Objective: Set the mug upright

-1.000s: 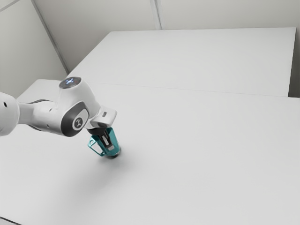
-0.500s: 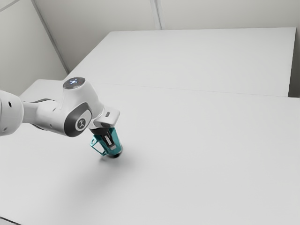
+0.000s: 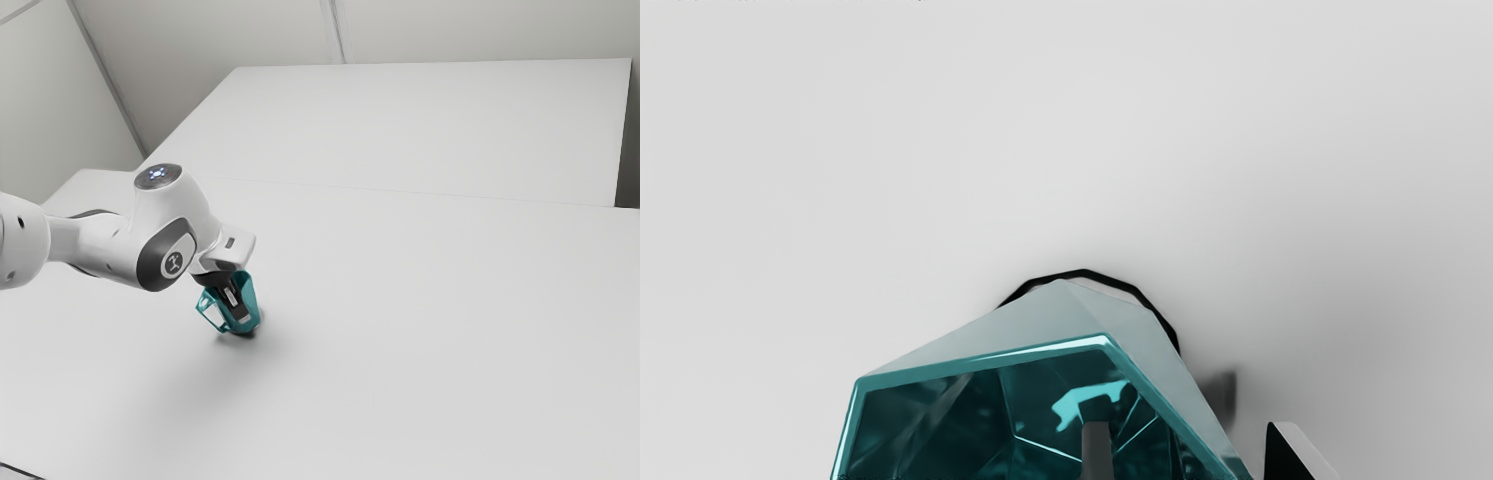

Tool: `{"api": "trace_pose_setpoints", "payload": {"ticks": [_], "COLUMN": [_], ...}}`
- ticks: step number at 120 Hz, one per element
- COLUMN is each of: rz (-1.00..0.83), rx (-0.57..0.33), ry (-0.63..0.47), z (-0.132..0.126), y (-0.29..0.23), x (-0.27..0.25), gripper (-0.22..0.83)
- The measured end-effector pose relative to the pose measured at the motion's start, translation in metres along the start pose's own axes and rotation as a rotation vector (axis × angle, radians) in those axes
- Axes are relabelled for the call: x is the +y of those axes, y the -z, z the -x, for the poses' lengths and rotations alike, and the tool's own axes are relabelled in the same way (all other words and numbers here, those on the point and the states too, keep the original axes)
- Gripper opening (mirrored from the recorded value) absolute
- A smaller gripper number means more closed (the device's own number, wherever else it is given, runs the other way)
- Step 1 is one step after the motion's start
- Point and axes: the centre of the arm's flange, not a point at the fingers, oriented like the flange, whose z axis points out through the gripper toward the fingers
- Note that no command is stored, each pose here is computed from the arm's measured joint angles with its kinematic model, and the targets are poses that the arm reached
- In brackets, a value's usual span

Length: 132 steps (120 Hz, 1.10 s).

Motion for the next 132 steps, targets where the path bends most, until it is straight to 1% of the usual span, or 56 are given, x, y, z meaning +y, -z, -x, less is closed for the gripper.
{"api": "trace_pose_setpoints", "payload": {"ticks": [33, 79, 93, 105, 118, 132], "rz": [-0.016, -0.029, -0.036, -0.051, -0.061, -0.056], "rx": [0.018, 0.064, 0.079, 0.098, 0.113, 0.1], "ry": [-0.002, 0.001, -0.01, -0.001, 0.023, 0.057], "z": [-0.005, -0.012, -0.029, -0.043, -0.062, -0.087], "y": [0.01, 0.047, 0.072, 0.101, 0.132, 0.157], "x": [-0.004, -0.003, 0.0, -0.01, -0.027, -0.047], "gripper": [0.29, 0.34, 0.35, 0.37, 0.42, 0.5]}}
